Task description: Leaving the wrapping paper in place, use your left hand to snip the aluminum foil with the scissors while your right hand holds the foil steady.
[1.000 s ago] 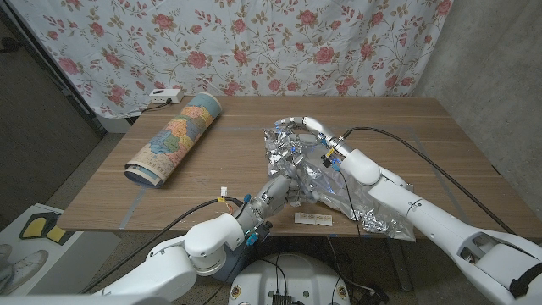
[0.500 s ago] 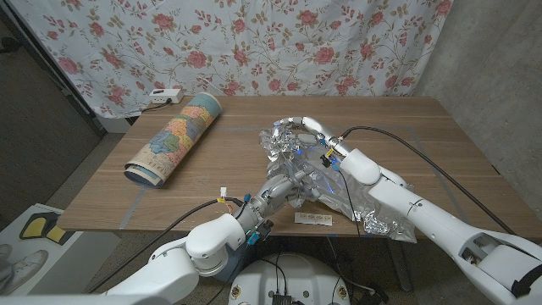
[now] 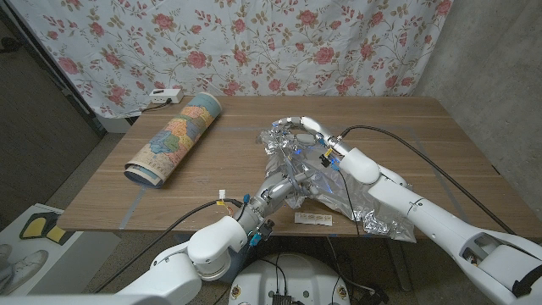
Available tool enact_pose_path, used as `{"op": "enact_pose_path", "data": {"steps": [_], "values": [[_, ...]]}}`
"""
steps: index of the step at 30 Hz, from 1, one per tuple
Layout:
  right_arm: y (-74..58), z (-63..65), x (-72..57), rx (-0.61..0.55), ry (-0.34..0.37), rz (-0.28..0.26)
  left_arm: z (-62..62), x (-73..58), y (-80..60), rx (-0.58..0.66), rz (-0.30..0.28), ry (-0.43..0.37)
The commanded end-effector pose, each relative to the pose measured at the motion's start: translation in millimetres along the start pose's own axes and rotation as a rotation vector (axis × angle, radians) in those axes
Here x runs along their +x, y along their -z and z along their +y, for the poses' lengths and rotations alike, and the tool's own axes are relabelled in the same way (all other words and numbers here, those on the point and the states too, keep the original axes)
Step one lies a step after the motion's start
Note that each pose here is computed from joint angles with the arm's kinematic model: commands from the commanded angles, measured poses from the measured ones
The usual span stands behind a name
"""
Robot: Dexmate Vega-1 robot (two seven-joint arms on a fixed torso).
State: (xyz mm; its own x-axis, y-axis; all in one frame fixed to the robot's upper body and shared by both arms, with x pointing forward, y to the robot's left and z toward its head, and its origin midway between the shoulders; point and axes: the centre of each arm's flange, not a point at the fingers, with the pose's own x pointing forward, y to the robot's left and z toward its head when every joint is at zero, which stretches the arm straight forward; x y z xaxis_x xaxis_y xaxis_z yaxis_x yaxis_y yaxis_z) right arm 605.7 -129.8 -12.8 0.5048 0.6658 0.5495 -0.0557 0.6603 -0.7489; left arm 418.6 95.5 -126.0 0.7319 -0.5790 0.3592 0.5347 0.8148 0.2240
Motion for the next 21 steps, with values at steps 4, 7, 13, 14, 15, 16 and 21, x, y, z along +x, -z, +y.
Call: {"op": "enact_pose_path", "data": {"steps": [4, 7, 13, 14, 15, 16, 21], "values": [[-1.7, 1.2, 5.6, -0.023, -0.019, 0.013, -0.9, 1.0, -2.8, 0.029, -0.055, 0.048], [-1.4, 1.4, 6.5, -0.026, -0.024, 0.020, -0.1, -0.2, -4.9, 0.064, -0.064, 0.022], [-0.9, 3.3, 9.0, -0.032, -0.030, 0.028, 3.3, -2.5, -5.5, 0.075, -0.107, -0.001], [-1.0, 3.6, 9.5, -0.032, -0.030, 0.029, 4.2, -3.3, -6.0, 0.089, -0.115, -0.019], [-1.0, 3.9, 10.2, -0.032, -0.033, 0.031, 4.7, -5.1, -6.5, 0.095, -0.123, -0.042], [-1.0, 4.2, 10.9, -0.036, -0.034, 0.032, 5.3, -6.3, -6.7, 0.091, -0.132, -0.057], [-0.8, 4.9, 15.3, -0.042, -0.040, 0.036, 9.1, -13.8, -6.7, 0.095, -0.176, -0.141]]}}
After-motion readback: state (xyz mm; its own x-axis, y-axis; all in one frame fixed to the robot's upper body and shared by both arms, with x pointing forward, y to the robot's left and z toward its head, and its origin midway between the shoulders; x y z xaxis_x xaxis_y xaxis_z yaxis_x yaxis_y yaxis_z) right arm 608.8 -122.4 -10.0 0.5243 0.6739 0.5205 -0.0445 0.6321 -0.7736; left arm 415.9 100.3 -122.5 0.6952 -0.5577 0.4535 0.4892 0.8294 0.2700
